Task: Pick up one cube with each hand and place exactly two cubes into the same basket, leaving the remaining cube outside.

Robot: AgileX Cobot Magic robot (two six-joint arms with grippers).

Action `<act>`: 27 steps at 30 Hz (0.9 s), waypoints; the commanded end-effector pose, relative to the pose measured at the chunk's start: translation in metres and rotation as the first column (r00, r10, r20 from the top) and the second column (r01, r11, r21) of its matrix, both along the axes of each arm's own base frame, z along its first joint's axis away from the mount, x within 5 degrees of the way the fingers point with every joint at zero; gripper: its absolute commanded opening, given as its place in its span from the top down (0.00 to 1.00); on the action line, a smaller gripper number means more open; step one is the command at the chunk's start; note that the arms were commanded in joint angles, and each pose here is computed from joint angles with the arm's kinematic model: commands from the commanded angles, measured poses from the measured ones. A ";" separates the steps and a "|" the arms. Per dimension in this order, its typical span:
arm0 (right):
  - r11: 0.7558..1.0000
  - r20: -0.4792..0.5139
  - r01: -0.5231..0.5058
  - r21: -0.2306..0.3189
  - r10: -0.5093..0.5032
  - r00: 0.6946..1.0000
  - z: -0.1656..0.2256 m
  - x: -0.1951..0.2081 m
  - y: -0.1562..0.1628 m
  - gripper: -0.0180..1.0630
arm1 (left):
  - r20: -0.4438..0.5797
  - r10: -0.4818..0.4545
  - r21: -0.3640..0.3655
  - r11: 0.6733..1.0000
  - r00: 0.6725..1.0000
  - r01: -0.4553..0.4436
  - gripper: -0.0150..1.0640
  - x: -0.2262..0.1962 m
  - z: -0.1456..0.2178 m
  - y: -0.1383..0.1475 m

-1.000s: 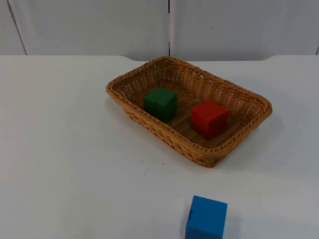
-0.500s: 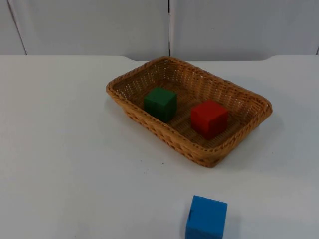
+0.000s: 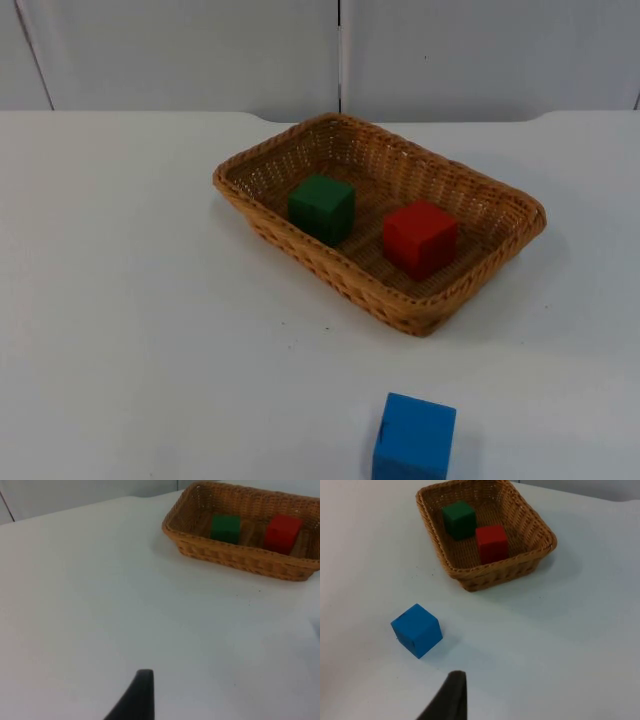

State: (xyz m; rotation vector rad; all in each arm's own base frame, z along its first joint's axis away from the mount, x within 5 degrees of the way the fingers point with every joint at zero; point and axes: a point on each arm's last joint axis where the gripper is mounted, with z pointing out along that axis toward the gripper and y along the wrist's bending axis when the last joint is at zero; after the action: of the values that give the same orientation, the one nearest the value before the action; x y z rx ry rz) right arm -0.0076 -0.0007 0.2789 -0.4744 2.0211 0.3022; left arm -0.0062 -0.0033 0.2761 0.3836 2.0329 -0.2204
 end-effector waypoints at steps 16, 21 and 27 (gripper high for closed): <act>1.000 0.011 0.002 0.007 -0.002 1.000 0.001 0.000 0.000 0.01 | -0.002 0.008 -0.007 1.000 1.000 -0.008 0.01 0.000 -0.001 0.000; 1.000 0.011 0.002 0.007 -0.002 1.000 0.001 0.000 0.000 0.01 | -0.001 0.009 -0.005 1.000 1.000 -0.009 0.01 0.000 -0.001 0.000; 1.000 0.011 0.002 0.007 -0.002 1.000 0.001 0.000 0.000 0.01 | -0.001 0.009 -0.005 1.000 1.000 -0.009 0.01 0.000 -0.001 0.000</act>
State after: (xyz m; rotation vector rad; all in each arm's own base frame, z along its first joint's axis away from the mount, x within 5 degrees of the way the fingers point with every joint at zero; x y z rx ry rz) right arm -0.0076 -0.0007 0.2789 -0.4744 2.0211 0.3022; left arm -0.0062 -0.0033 0.2760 0.3803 2.0354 -0.2225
